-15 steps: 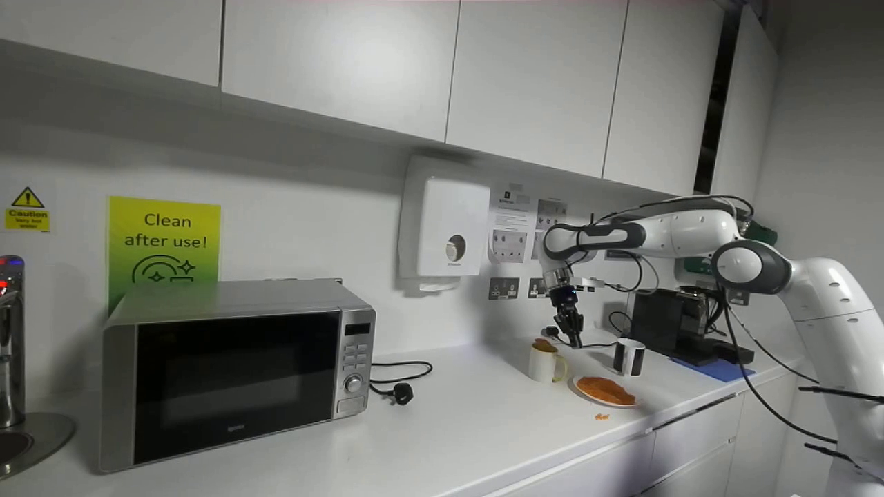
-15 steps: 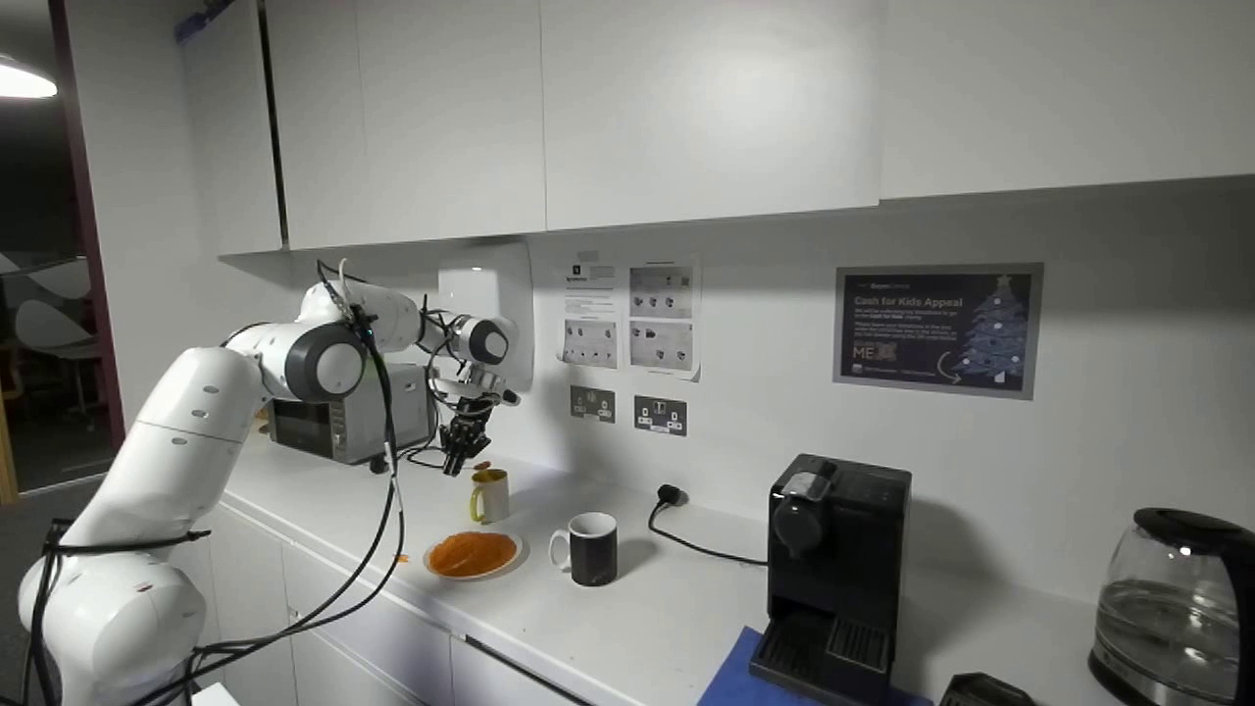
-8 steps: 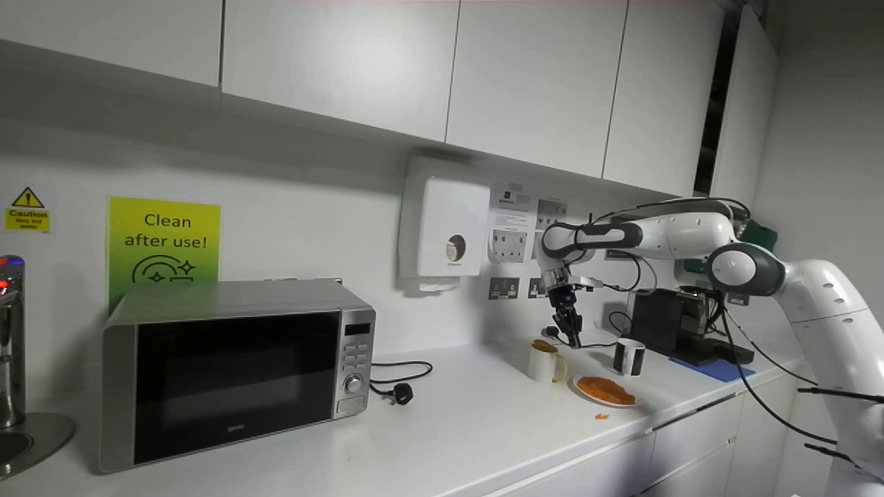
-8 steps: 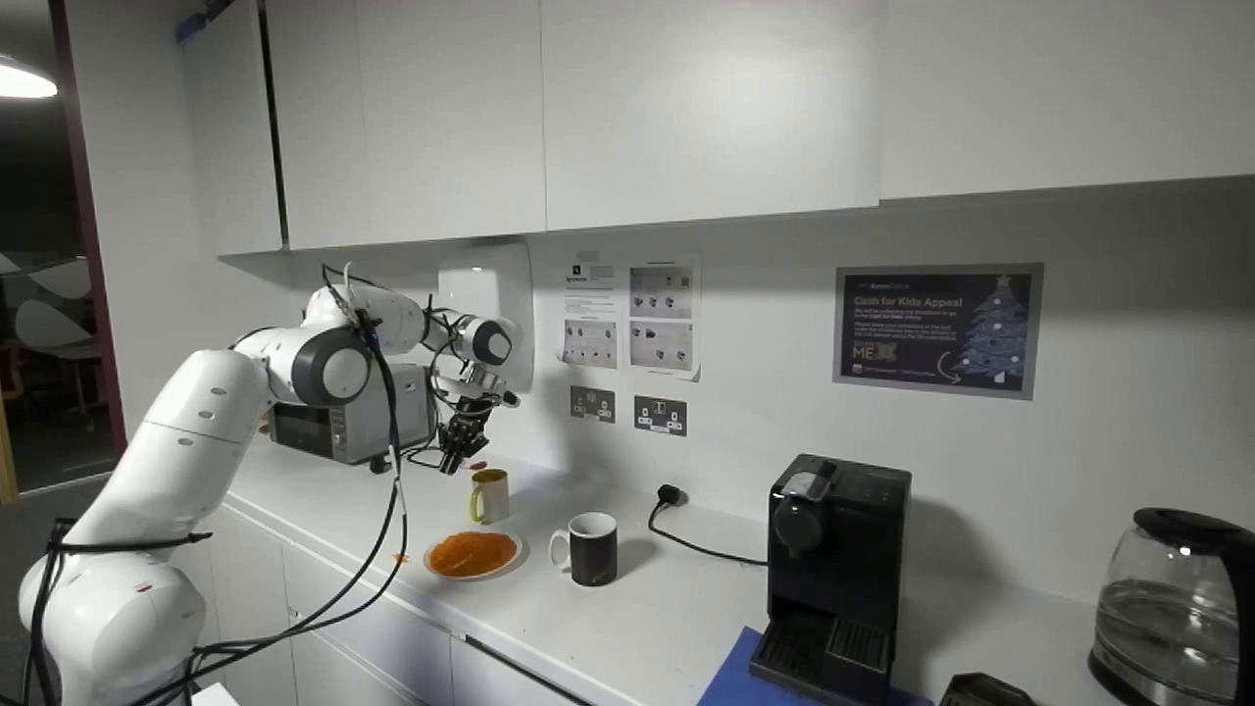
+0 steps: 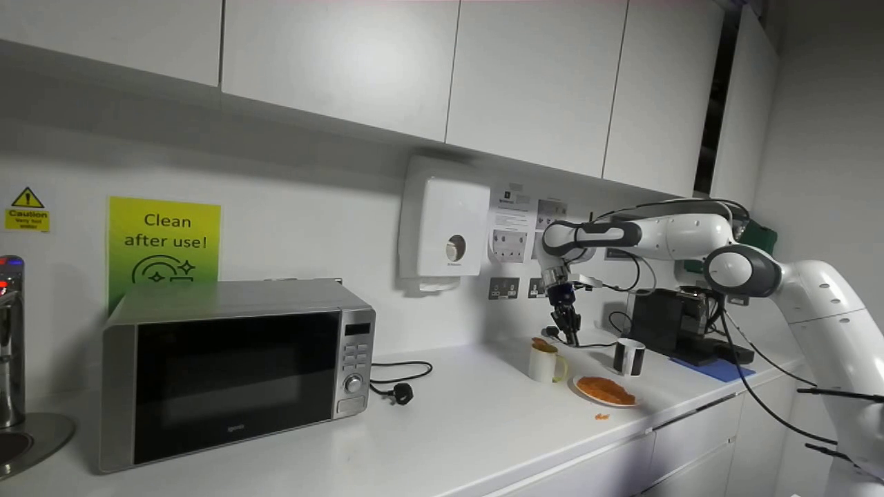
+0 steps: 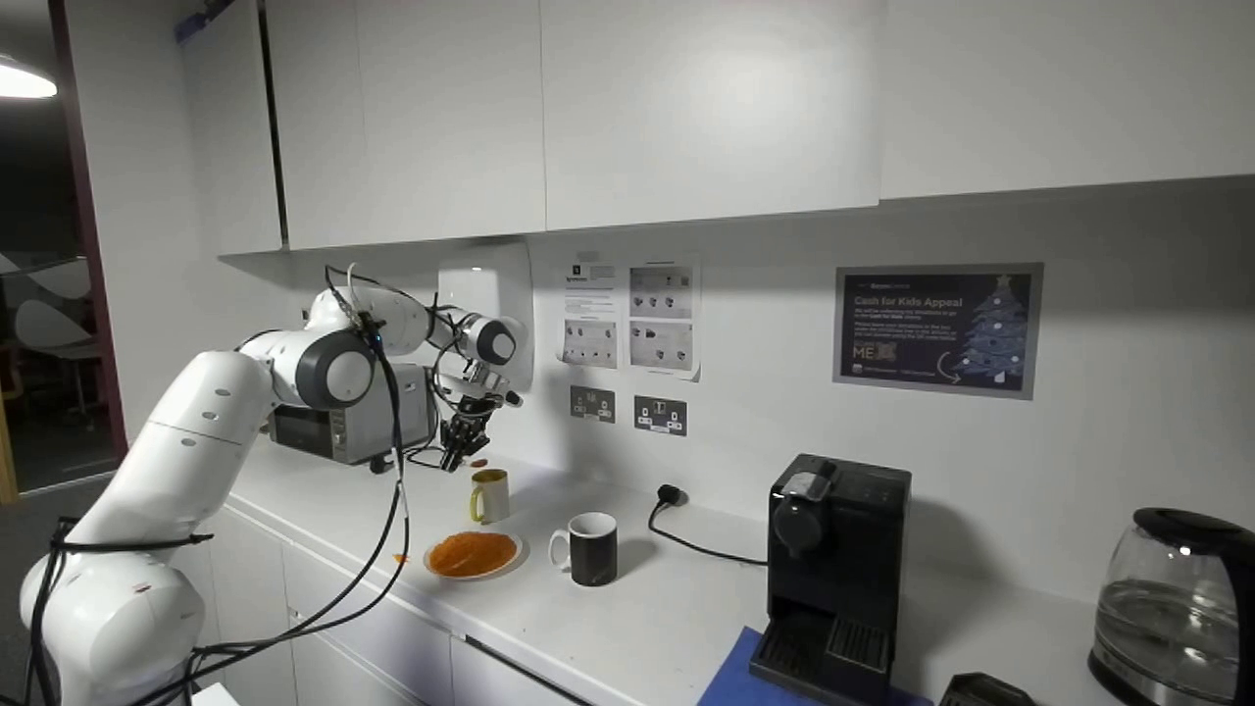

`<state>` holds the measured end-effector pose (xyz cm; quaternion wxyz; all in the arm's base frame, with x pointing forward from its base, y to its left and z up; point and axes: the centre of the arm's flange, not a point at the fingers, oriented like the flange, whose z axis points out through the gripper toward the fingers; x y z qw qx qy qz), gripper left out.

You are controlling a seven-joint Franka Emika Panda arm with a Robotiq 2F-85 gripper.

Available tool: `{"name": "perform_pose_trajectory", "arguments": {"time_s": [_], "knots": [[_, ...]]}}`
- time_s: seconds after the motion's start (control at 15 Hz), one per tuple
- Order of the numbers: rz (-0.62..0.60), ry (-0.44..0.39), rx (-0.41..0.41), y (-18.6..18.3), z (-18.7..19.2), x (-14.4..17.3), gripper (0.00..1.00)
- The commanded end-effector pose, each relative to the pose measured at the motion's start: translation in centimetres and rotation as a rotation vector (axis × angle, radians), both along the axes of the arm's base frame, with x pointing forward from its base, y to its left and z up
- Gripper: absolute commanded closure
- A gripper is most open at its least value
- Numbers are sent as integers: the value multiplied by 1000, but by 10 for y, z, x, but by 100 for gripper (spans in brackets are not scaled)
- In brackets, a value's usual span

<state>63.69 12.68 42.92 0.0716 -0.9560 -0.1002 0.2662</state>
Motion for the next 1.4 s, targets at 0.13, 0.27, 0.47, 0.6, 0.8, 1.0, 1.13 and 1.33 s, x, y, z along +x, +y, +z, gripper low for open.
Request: {"name": "perform_pose_trajectory", "arguments": {"time_s": [0.13,0.27,0.47,0.6,0.8,1.0,1.13,1.33], "knots": [[-5,37,51,-5,9,9,97],[-7,42,63,-6,8,9,97],[-16,51,81,-9,7,9,97],[-22,58,89,-11,6,9,97],[-31,68,101,-15,6,9,97],[-37,69,108,-18,6,11,97],[-41,71,113,-20,6,12,97],[-47,77,126,-23,6,14,97]]}}
